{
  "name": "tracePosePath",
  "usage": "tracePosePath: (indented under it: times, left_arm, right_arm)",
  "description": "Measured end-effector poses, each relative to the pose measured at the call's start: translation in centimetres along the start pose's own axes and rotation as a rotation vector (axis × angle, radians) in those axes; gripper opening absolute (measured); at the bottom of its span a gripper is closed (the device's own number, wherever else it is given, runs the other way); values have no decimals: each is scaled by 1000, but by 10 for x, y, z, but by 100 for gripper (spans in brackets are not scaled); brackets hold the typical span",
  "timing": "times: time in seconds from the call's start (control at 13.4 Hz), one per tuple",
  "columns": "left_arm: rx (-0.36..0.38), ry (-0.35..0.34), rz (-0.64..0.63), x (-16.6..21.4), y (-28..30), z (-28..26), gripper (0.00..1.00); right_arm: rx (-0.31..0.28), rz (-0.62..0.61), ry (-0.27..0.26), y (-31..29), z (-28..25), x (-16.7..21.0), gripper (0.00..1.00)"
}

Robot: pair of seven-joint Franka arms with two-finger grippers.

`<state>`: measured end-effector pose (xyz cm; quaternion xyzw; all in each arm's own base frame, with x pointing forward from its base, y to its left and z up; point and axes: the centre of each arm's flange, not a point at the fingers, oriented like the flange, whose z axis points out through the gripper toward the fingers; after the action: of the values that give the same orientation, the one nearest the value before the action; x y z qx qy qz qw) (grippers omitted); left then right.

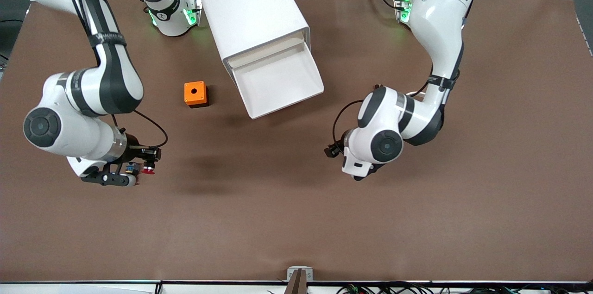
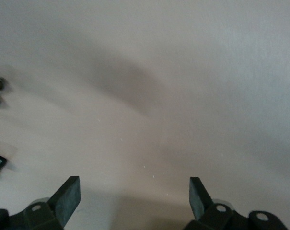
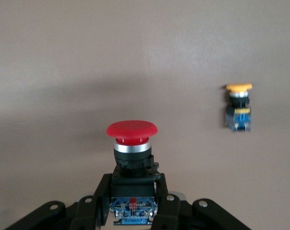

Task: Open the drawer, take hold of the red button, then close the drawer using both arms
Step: 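Push the drawer shut with the left gripper while the right gripper carries the button, then set the red button beside the yellow button and open the right gripper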

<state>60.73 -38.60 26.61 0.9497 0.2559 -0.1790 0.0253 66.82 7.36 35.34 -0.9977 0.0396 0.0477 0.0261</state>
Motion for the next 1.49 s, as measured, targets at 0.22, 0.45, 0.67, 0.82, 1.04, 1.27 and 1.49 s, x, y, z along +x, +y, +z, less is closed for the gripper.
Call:
tracePosePath:
  times: [0.22,0.45,0.67,0.82,1.04,1.27,1.49]
  left_arm:
    - [12,7,14,-33,18,11,100]
    - [30,11,62,-72,36,23,100]
    - [41,18,110,-109,51,30,100]
    - [45,23,130,-135,59,31,100]
    - [60,28,156,-172,68,41,100]
    - [86,22,190,-209,75,56,100]
    - [111,-15,232,-245,78,69,100]
  right_arm:
    - [3,-40,17,36,57,23,41]
    - [1,-33,13,49,101,32,41]
    - [-1,-30,20,51,127,28,41]
    - [-2,-29,24,53,141,23,41]
    - [-4,-26,18,55,160,19,41]
    - [-4,-25,19,56,161,19,59]
    - [2,-8,69,66,138,32,92]
